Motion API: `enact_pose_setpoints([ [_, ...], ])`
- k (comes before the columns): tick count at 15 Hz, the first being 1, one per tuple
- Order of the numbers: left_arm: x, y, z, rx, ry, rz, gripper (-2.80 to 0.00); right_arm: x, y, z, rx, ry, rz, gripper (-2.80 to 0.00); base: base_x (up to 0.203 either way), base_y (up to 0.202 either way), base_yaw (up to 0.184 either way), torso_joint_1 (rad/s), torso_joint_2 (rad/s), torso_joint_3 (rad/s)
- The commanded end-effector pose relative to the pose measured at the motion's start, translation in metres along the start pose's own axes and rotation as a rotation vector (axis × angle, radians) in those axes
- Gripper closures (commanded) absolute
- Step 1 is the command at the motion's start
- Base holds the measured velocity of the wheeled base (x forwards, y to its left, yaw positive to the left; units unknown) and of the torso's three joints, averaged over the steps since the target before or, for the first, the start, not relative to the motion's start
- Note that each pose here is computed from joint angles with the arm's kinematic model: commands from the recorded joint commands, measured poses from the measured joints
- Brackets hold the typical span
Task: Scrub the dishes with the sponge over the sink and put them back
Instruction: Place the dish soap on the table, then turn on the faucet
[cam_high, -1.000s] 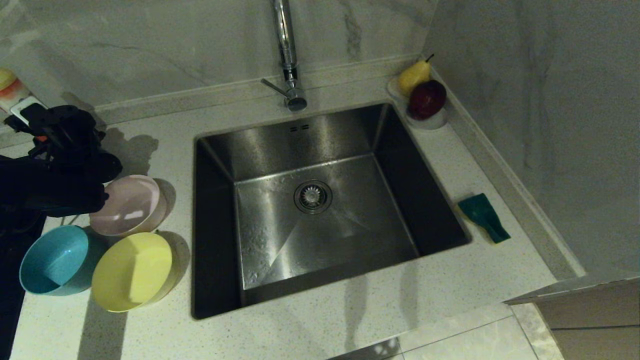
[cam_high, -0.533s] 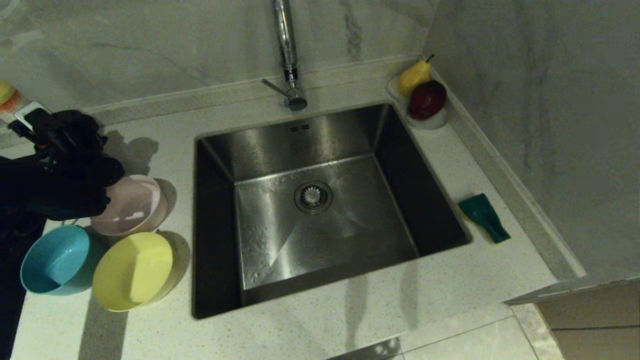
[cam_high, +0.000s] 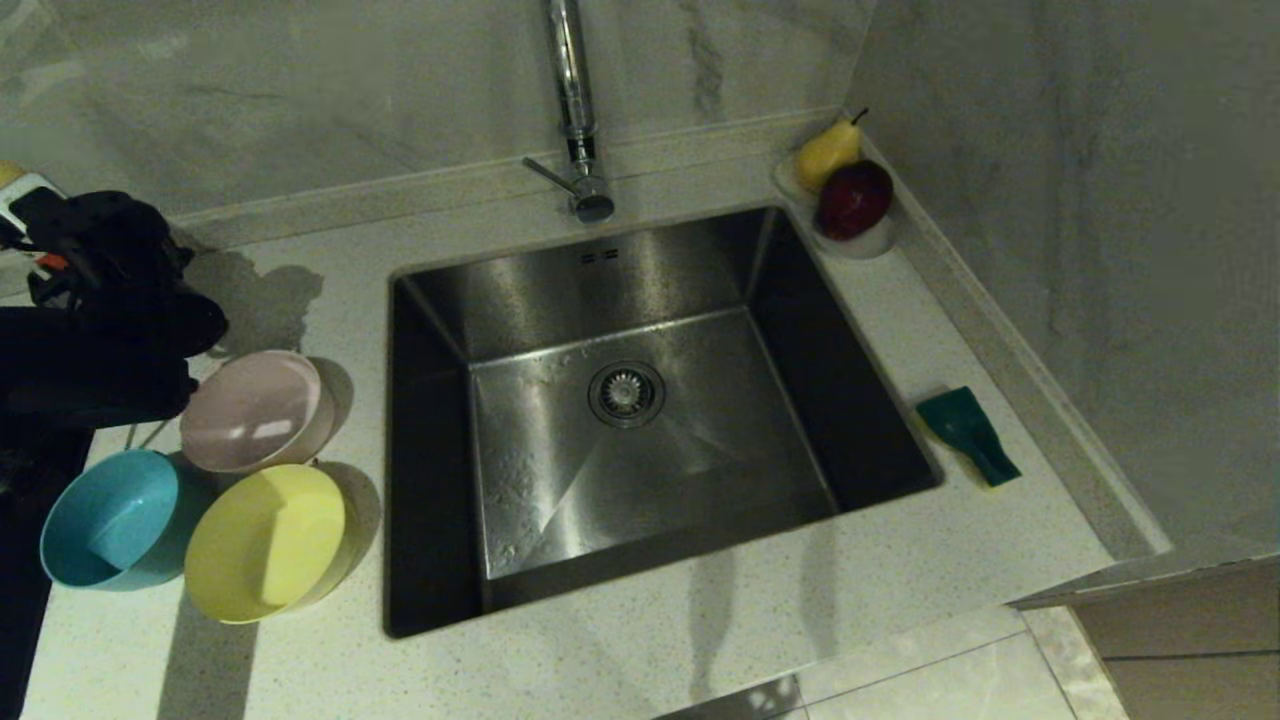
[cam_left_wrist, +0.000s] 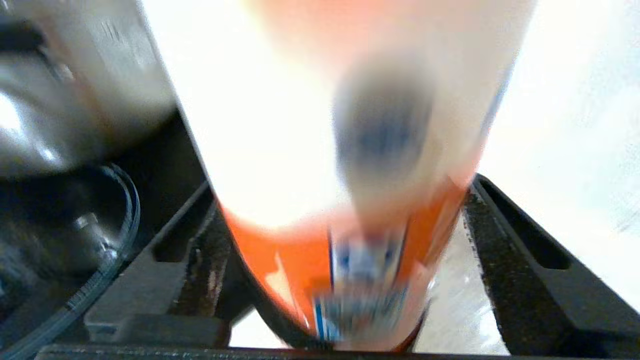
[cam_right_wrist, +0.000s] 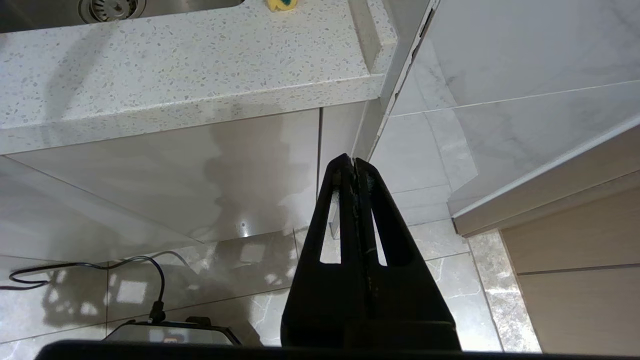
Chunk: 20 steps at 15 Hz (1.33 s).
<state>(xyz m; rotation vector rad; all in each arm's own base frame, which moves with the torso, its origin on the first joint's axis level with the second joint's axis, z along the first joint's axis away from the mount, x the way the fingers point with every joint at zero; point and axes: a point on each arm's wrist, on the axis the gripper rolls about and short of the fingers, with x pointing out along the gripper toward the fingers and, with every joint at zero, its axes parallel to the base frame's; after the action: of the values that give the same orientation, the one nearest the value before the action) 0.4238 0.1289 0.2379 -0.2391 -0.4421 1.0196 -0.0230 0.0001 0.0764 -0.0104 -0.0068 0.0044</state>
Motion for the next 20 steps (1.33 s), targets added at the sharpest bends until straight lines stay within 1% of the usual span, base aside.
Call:
enact_pose_setpoints([
  [1,-0.008,0.001,0.057,-0.071,-0.068,-0.009,-2.8,0.0,0.0,0.0,0.0,0.0,0.002,0.0,0.0,0.0,0.0,0.0,0.0,0.0],
  [2,-0.012,0.002,0.076,-0.082,-0.078,-0.012,-2.8,0.0,0.0,0.0,0.0,0.0,0.002,0.0,0.0,0.0,0.0,0.0,0.0,0.0],
  [4,-0.026,0.009,0.123,-0.108,-0.101,-0.018,-2.8,0.0,0.0,0.0,0.0,-0.001,0.002,0.0,0.0,0.0,0.0,0.0,0.0,0.0],
  [7,-0.055,0.028,0.188,-0.141,-0.132,-0.038,-2.8,0.0,0.0,0.0,0.0,0.001,0.002,0.0,0.0,0.0,0.0,0.0,0.0,0.0],
  [8,-0.065,0.036,0.206,-0.143,-0.133,-0.043,0.0,0.0,0.0,0.0,0.0,0.001,0.002,0.0,0.0,0.0,0.0,0.0,0.0,0.0],
  [9,-0.076,0.044,0.226,-0.151,-0.142,-0.054,0.0,0.0,0.0,0.0,0.0,0.001,0.002,0.0,0.0,0.0,0.0,0.0,0.0,0.0],
  [11,-0.103,0.064,0.268,-0.179,-0.172,-0.103,0.0,0.0,0.0,0.0,0.0,0.001,0.002,0.0,0.0,0.0,0.0,0.0,0.0,0.0],
  [12,-0.118,0.076,0.286,-0.177,-0.173,-0.133,0.0,0.0,0.0,0.0,0.0,0.001,0.002,0.0,0.0,0.0,0.0,0.0,0.0,0.0],
  [13,-0.133,0.089,0.299,-0.151,-0.146,-0.168,0.0,0.0,0.0,0.0,0.0,0.001,0.002,0.0,0.0,0.0,0.0,0.0,0.0,0.0],
  [14,-0.148,0.102,0.306,-0.101,-0.087,-0.207,0.0,0.0,0.0,0.0,0.0,-0.001,0.002,0.0,0.0,0.0,0.0,0.0,0.0,0.0],
  [15,-0.164,0.117,0.307,-0.028,0.008,-0.261,0.0,0.0,0.0,0.0,0.0,0.0,0.001,0.0,0.0,0.0,0.0,0.0,0.0,0.0],
  [16,-0.182,0.133,0.306,0.031,0.101,-0.337,0.0,0.0,0.0,0.0,0.0,0.001,0.002,0.0,0.0,0.0,0.0,0.0,0.0,0.0],
  [17,-0.198,0.147,0.305,0.07,0.178,-0.407,0.0,0.0,0.0,0.0,0.0,0.001,0.002,0.0,0.0,0.0,0.0,0.0,0.0,0.0],
  [18,-0.214,0.162,0.305,0.097,0.24,-0.467,0.0,0.0,0.0,0.0,0.0,0.001,0.002,0.0,0.0,0.0,0.0,0.0,0.0,0.0],
  [20,-0.242,0.189,0.297,0.132,0.341,-0.554,0.0,0.0,0.0,0.0,0.0,0.001,0.002,0.0,0.0,0.0,0.0,0.0,0.0,0.0],
])
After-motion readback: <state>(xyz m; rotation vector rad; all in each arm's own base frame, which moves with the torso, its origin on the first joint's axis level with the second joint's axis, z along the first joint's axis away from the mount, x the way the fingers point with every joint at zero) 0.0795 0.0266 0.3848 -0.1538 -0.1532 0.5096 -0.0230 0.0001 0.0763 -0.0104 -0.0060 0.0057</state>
